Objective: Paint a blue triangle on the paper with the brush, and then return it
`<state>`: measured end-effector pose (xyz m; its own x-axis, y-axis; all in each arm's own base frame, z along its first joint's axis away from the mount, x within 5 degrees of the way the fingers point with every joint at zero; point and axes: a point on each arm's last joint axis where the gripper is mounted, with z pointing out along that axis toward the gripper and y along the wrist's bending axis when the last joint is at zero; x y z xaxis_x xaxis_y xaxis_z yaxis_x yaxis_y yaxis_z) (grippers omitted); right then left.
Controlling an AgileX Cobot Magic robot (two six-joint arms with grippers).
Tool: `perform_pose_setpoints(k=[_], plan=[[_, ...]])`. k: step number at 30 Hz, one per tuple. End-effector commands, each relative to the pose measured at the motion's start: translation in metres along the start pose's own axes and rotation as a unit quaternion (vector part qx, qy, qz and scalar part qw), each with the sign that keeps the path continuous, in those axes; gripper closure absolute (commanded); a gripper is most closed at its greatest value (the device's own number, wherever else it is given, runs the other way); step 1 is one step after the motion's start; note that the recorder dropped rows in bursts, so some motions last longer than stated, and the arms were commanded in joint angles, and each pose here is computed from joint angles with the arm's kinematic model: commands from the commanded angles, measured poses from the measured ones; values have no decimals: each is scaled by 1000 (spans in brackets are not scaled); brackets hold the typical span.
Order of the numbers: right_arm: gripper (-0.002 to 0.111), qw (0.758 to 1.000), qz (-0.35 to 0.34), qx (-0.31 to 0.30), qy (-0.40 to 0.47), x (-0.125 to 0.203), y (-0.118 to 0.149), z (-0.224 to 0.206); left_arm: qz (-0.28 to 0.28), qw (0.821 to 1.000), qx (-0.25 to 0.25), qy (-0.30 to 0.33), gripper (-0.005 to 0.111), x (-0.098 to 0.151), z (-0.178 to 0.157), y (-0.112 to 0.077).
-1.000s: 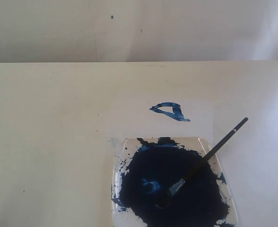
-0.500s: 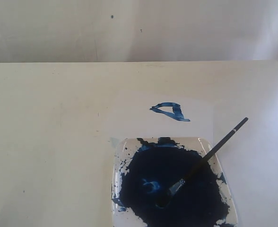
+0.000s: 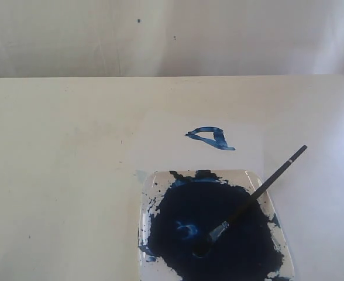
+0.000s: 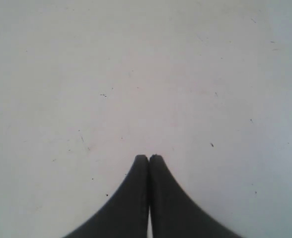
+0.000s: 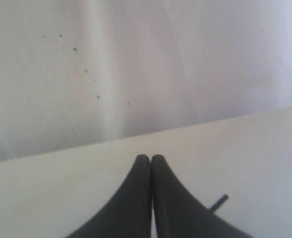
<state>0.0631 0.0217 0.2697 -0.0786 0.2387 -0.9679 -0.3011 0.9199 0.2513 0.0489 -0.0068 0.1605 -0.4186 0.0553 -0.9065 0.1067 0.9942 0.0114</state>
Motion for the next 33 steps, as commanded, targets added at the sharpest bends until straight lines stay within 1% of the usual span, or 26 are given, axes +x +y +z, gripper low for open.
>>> perform_pose_setpoints(k=[1, 7, 9, 11, 14, 17, 19, 25, 33], plan=[[108, 997, -52, 23, 47, 27, -10, 3, 2, 1000, 3, 12, 107, 3, 0, 0], [108, 991, -75, 36, 107, 73, -22, 2, 2, 1000, 3, 12, 107, 3, 0, 0], [108, 991, -77, 36, 107, 77, -23, 0, 2, 1000, 3, 12, 107, 3, 0, 0], [108, 986, -80, 42, 144, 84, -25, -4, 2, 1000, 3, 12, 107, 3, 0, 0], [108, 986, -92, 41, 136, 84, -25, -7, 2, 1000, 3, 12, 107, 3, 0, 0], [108, 983, -132, 36, 124, 83, -25, -10, 2, 1000, 3, 12, 107, 3, 0, 0], [108, 982, -144, 45, 111, 81, -26, -13, 2, 1000, 3, 12, 107, 3, 0, 0], [108, 981, -140, 81, 108, 80, -30, -13, 2, 1000, 3, 12, 107, 3, 0, 0], [108, 983, -129, 79, 108, 81, -29, -13, 2, 1000, 3, 12, 107, 3, 0, 0]])
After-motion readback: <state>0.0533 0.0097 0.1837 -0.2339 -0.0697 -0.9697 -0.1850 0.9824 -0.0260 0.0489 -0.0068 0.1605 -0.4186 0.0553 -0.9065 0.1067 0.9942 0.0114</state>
